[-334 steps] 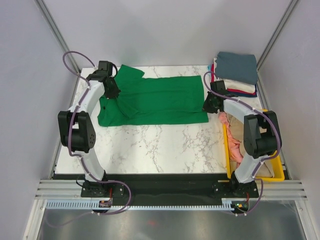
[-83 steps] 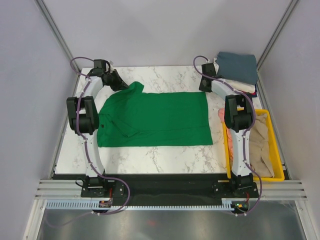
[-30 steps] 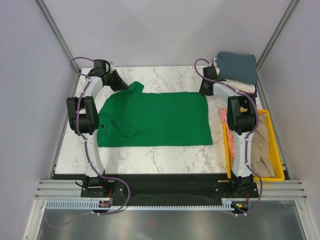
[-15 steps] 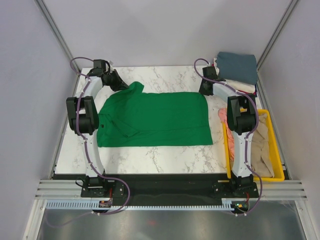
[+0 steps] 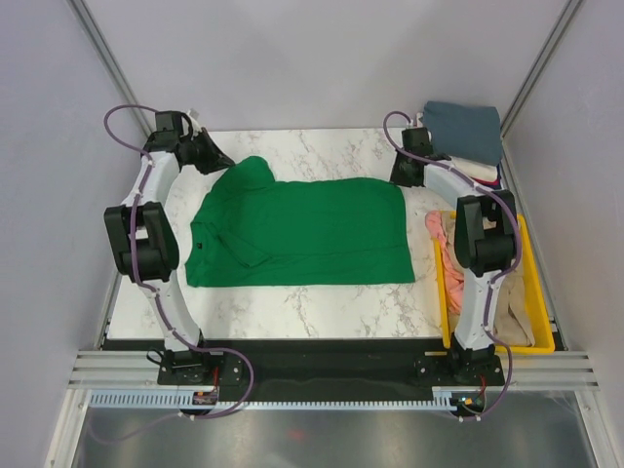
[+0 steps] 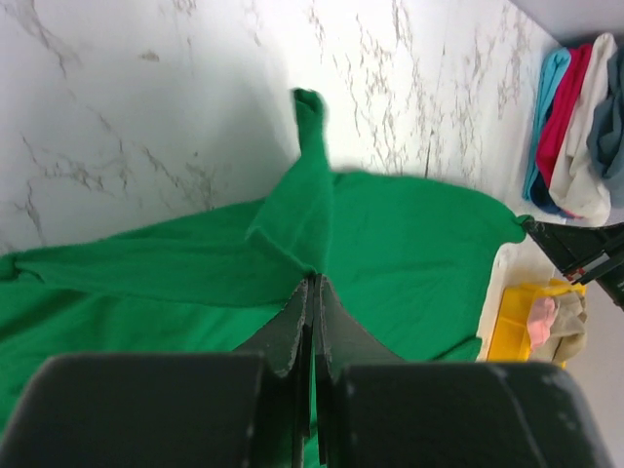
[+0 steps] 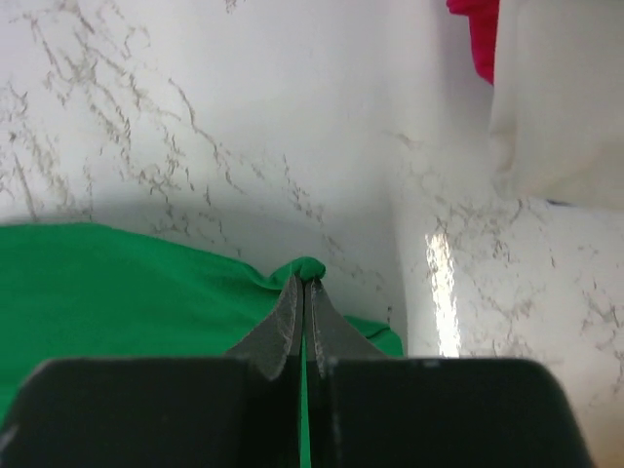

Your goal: Fold and stack the t-shirts

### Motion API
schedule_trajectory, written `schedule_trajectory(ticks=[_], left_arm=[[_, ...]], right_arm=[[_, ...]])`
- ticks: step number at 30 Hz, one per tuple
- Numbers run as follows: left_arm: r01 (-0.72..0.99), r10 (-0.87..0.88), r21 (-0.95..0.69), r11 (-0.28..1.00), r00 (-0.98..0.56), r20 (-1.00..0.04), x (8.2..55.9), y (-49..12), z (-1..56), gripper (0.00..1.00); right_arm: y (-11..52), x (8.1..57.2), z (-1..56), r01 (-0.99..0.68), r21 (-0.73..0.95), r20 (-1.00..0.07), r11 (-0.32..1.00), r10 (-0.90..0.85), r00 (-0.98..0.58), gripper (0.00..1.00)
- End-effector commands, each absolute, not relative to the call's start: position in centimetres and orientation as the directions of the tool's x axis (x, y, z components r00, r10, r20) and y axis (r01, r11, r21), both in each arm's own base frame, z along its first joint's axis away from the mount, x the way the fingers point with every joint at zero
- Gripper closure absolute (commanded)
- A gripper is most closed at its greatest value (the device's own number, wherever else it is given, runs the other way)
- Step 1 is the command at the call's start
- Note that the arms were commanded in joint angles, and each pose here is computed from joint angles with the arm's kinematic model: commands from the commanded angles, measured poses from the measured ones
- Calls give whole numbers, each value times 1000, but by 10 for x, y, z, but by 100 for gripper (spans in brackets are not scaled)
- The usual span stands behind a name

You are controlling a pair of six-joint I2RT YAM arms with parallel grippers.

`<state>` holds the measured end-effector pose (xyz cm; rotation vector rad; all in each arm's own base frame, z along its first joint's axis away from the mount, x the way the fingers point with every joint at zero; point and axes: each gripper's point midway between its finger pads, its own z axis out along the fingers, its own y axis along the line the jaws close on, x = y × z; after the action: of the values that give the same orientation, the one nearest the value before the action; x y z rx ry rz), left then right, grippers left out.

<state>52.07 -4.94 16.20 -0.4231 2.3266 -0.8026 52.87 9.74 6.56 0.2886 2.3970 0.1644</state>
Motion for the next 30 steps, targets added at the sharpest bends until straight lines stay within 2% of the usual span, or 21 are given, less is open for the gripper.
schedule_trajectory(ticks=[1,11,19,30], left_arm=[[-21,-419,-599,800,-735,-533,503,-51,182,98],[-44,-395,-544,838,-737,-548,453,-44,177,98],[-129,-394,-422,898,-663,-637,421,-11,191,98],[-170,-380,-374,912,-693,-612,386,-6,169,98]], right_arm=[[99,519,97,129,225,-682,966,251,-687,100],[98,477,102,125,267,-679,955,279,-679,100],[91,448,91,139,257,-664,956,279,-693,100],[84,432,85,166,247,-664,955,292,-688,100]])
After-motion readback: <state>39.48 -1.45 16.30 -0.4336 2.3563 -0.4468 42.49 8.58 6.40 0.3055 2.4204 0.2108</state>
